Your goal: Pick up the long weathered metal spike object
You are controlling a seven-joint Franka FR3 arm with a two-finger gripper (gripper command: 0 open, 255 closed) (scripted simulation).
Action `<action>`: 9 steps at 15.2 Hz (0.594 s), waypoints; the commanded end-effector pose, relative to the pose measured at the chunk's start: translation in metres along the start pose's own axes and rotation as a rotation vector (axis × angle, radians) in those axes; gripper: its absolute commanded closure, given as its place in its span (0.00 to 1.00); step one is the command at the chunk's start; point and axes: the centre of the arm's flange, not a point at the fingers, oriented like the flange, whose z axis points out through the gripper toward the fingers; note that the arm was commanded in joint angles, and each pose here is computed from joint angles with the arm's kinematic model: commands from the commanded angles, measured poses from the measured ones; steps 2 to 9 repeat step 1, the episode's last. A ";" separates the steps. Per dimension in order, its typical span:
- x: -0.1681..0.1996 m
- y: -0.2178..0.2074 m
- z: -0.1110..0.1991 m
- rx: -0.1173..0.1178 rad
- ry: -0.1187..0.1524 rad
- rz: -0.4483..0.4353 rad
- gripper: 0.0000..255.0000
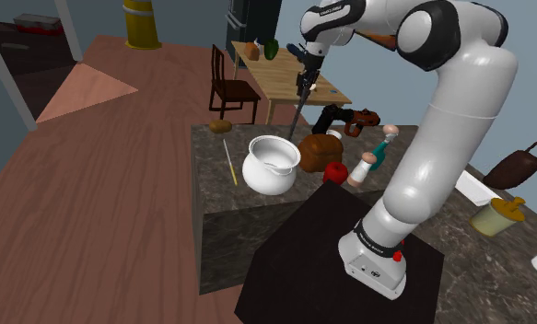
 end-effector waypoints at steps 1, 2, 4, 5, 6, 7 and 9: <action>-0.001 0.000 -0.003 0.000 0.000 0.000 1.00; -0.001 0.000 -0.003 0.000 0.000 0.000 1.00; -0.001 0.000 -0.003 0.000 0.000 0.000 1.00; -0.001 0.000 -0.003 0.000 0.000 0.000 1.00; -0.001 0.000 -0.003 0.000 0.000 0.000 1.00; -0.001 0.000 -0.003 0.000 0.000 0.000 1.00; -0.001 0.000 -0.003 0.000 0.000 0.000 1.00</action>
